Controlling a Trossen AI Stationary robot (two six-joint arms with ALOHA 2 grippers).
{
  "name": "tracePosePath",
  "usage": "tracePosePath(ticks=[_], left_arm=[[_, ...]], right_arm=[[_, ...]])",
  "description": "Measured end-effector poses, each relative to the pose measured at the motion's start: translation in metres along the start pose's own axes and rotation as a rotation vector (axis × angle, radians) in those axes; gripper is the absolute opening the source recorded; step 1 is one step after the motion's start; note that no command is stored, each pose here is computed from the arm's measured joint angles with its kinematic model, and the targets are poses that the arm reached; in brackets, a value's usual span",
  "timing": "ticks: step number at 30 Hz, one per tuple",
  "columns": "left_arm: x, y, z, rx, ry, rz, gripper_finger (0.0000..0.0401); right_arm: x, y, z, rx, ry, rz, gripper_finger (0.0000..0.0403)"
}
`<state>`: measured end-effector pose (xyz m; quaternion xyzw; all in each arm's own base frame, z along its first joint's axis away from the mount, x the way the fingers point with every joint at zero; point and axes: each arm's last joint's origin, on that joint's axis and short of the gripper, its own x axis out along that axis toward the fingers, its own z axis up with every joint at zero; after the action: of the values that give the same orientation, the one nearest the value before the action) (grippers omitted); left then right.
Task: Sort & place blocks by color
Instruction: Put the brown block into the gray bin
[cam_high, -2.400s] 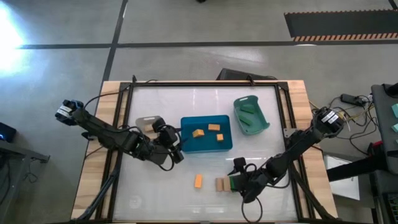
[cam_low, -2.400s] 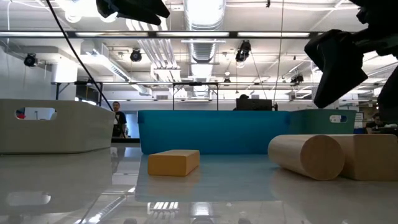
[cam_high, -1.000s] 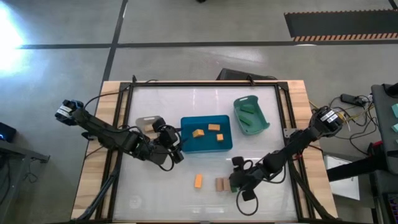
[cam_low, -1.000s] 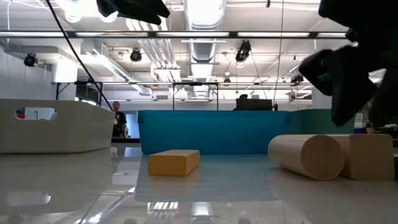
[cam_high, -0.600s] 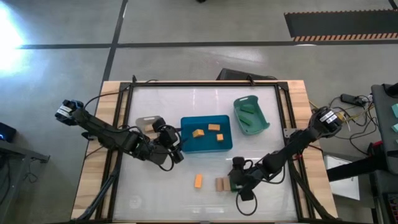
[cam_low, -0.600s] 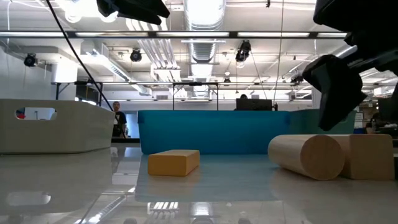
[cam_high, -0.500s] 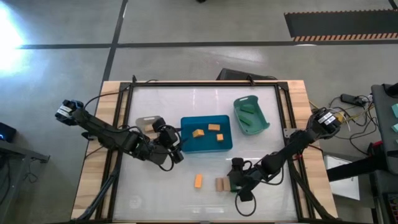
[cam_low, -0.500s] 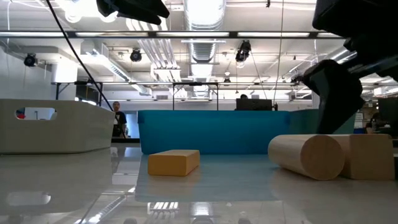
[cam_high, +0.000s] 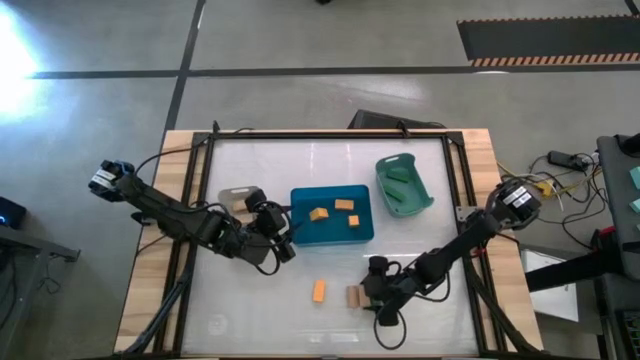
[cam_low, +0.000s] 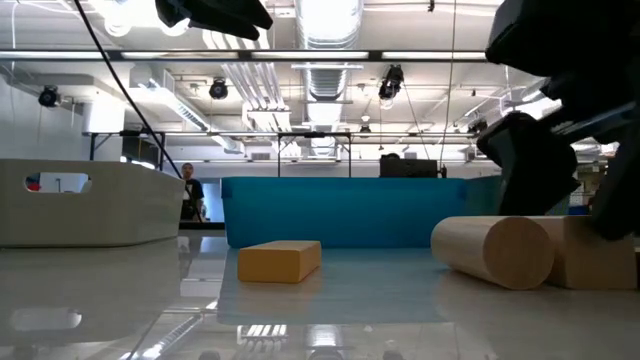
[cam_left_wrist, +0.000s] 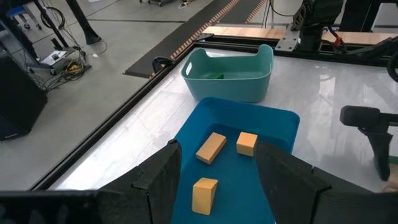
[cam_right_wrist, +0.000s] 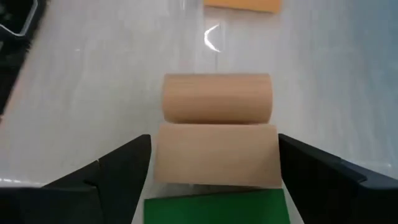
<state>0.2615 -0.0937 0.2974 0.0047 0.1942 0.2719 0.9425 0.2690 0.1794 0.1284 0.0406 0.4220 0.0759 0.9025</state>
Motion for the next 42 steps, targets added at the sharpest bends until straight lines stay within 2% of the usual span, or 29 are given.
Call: tracePosePath(ticks=[2, 6, 11, 17, 24, 27, 32, 35, 38, 42], left_arm=[[0.000, 0.000, 0.000, 0.005, 0.000, 0.000, 0.0189], [0.000, 0.000, 0.001, 0.025, -0.006, -0.002, 0.0189], [0.000, -0.001, 0.004, 0.040, -0.027, -0.011, 0.0189], [0.000, -0.002, 0.005, 0.058, -0.024, -0.038, 0.0189], [0.000, -0.005, 0.007, 0.083, -0.031, -0.093, 0.0189], [-0.001, -0.008, 0.010, 0.109, -0.048, -0.148, 0.0189], [0.005, -0.017, 0.012, 0.179, -0.122, -0.179, 0.0189], [0.010, -0.026, 0.012, 0.252, -0.164, -0.224, 0.0189], [0.015, -0.038, 0.013, 0.304, -0.217, -0.315, 0.0190], [0.023, -0.050, 0.012, 0.351, -0.270, -0.353, 0.0190]], right_arm=[[0.003, -0.002, -0.002, 0.019, 0.009, -0.012, 0.0317], [0.008, -0.004, -0.001, 0.062, 0.022, 0.023, 0.0274], [0.004, -0.007, 0.002, 0.058, 0.032, 0.042, 0.0274], [-0.032, -0.024, 0.022, 0.042, 0.010, 0.012, 0.0274], [-0.085, -0.057, 0.062, 0.004, -0.229, 0.041, 0.0274], [-0.096, -0.075, 0.077, -0.007, -0.328, 0.120, 0.0274], [-0.097, -0.101, 0.099, -0.011, -0.468, 0.333, 0.0274], [-0.088, -0.117, 0.105, 0.014, -0.496, 0.443, 0.0274], [-0.078, -0.130, 0.109, 0.041, -0.512, 0.533, 0.0274], [-0.066, -0.142, 0.110, 0.070, -0.516, 0.605, 0.0274]])
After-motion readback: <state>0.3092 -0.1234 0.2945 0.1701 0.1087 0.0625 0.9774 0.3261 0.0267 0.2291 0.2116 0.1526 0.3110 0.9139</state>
